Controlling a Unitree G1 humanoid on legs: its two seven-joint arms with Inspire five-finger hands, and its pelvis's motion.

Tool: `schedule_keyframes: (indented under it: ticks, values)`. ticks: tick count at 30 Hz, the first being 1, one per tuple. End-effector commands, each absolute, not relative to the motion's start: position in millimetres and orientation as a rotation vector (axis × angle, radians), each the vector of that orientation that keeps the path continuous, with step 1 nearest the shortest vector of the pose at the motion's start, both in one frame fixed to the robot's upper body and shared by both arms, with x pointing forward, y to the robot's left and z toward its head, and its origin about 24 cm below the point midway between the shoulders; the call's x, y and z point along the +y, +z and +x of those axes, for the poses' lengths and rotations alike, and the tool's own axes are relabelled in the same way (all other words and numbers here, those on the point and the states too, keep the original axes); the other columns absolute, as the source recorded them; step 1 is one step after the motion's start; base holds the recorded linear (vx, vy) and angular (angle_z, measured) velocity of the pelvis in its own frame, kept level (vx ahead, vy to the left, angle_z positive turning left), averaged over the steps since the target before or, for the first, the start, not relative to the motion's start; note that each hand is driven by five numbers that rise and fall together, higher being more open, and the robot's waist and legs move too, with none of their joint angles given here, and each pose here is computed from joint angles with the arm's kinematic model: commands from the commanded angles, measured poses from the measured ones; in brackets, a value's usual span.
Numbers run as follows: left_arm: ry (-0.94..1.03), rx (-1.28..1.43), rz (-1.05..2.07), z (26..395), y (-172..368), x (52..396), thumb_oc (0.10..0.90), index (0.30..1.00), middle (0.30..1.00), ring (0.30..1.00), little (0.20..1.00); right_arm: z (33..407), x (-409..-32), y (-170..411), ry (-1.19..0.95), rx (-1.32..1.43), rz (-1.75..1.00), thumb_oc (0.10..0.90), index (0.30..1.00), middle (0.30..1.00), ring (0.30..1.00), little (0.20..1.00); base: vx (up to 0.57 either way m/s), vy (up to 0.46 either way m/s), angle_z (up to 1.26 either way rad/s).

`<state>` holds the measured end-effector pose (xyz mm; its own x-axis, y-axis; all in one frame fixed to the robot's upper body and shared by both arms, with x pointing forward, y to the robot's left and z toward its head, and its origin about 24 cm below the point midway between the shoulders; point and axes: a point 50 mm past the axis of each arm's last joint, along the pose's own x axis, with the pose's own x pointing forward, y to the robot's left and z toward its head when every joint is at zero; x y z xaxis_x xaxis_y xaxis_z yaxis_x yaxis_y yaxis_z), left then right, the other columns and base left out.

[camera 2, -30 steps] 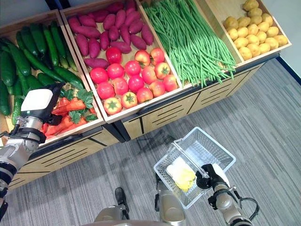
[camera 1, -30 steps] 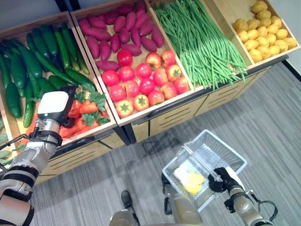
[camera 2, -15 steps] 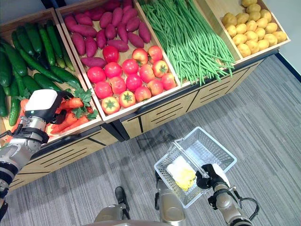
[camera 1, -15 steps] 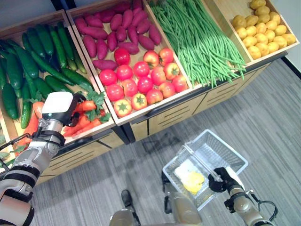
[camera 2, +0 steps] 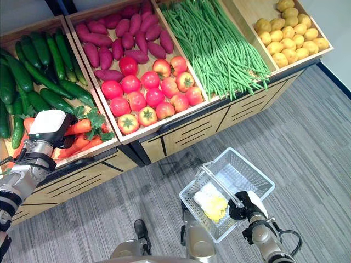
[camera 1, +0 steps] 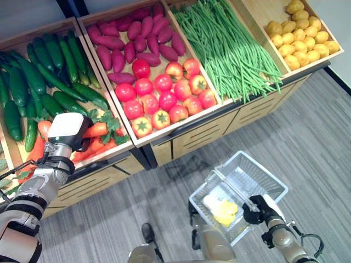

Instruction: Get the vegetables into the basket

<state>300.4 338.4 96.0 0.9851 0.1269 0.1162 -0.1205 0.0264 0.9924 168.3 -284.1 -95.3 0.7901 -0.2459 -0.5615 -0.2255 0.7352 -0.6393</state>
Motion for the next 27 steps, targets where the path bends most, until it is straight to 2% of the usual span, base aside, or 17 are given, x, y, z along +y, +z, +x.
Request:
schedule_keyframes:
  ticks: [1, 8, 13, 25, 27]
  values:
    - [0.483, -0.173, 1.458, 303.1, 138.9, 352.2, 0.4, 0.3, 0.3, 0.3, 0.3, 181.6, -285.0, -80.4, -0.03, 0.548, -0.779, 0.4, 0.3, 0.3, 0.3, 0.3, 0.04, -0.003, 0.0]
    - [0.694, -0.343, 1.051, 294.4, 149.1, 341.7, 0.4, 0.3, 0.3, 0.3, 0.3, 172.2, -280.3, -89.0, -0.03, 0.589, -0.76, 0.4, 0.3, 0.3, 0.3, 0.3, 0.01, 0.0, 0.0]
    - [0.741, -0.44, 0.655, 285.8, 145.8, 326.5, 0.4, 0.3, 0.3, 0.3, 0.3, 171.8, -277.7, -89.1, -0.021, 0.592, -0.754, 0.4, 0.3, 0.3, 0.3, 0.3, 0.0, 0.0, 0.0]
    - [0.739, -0.39, 0.498, 273.0, 124.2, 325.2, 0.4, 0.3, 0.3, 0.3, 0.3, 166.8, -279.5, -89.8, -0.012, 0.606, -0.752, 0.4, 0.3, 0.3, 0.3, 0.3, 0.0, 0.0, 0.0]
    - [0.699, -0.418, 0.401, 272.6, 124.2, 316.6, 0.4, 0.3, 0.3, 0.3, 0.3, 165.5, -280.3, -90.4, -0.016, 0.613, -0.751, 0.4, 0.3, 0.3, 0.3, 0.3, 0.0, 0.0, 0.0]
